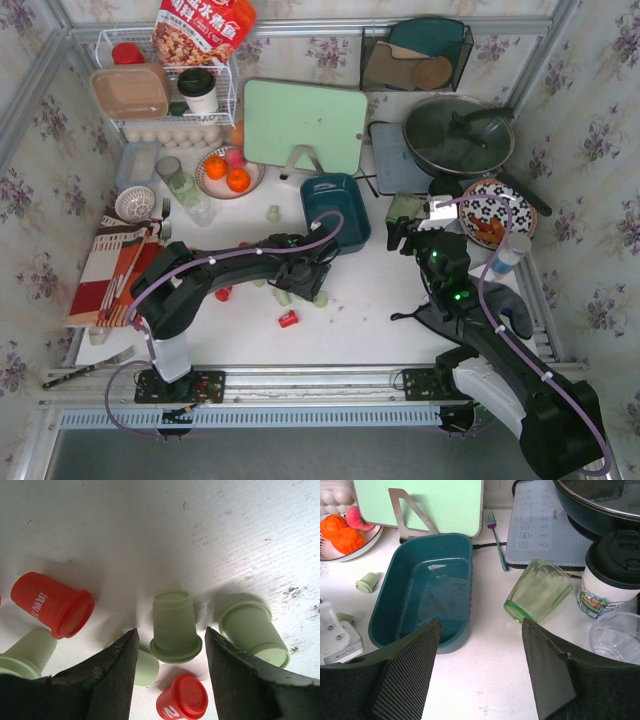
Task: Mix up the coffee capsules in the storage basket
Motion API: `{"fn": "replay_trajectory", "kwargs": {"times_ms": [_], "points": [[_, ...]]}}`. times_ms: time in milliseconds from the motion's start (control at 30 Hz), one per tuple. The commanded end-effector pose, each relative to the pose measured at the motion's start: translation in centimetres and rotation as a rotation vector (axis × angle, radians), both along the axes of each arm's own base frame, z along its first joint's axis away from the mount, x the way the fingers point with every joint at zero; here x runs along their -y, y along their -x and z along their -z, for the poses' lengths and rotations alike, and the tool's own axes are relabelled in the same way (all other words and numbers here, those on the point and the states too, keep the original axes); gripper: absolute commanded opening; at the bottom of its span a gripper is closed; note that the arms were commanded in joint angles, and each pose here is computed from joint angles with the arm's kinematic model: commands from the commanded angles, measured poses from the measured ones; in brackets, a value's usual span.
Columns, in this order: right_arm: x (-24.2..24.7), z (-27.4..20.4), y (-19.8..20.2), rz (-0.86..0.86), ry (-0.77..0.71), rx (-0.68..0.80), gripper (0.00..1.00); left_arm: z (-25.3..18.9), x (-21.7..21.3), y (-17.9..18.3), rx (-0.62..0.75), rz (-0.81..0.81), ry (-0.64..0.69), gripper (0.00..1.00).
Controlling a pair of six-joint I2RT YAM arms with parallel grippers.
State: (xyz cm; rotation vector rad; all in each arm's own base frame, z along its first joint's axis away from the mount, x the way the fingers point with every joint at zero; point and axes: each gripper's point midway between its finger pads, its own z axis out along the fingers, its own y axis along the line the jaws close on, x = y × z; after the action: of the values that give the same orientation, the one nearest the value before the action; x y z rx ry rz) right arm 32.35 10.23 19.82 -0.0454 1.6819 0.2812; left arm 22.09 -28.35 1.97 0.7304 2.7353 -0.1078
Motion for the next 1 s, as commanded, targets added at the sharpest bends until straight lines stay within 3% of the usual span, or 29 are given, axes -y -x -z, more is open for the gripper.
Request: {"fn": "replay_trajectory", "kwargs": {"times_ms": [0,233,433,533,967], "points": [[-0.3,-0.7,-0.2,-0.01,-0.016,0.025,0.73,0.3,0.3,-0.1,-0.005,-0.006,0.018,0.58],[-0.3,-0.7,-0.2,-0.009,-0.013,0.024,0.73,0.9,0.7,-0.2,-0.012,-0.007,0.026,0.56],[-0.3,-0.8,-0.2,-0.009,-0.014,0.026,0.73,0.7,0.8,-0.4,-0.002,-0.009,0.03,0.45],[-0.2,-0.8,-0.2,-0.008,-0.015,0.027,0.73,0.1,0.8,-0.6,0.013,-0.011,0.037,0.44],[-0.8,-0.9,0.0,-0.043,-0.017,0.039,0.72,-6.3,2.4,-2.2,0.18,-0.008,0.234,0.37]]}}
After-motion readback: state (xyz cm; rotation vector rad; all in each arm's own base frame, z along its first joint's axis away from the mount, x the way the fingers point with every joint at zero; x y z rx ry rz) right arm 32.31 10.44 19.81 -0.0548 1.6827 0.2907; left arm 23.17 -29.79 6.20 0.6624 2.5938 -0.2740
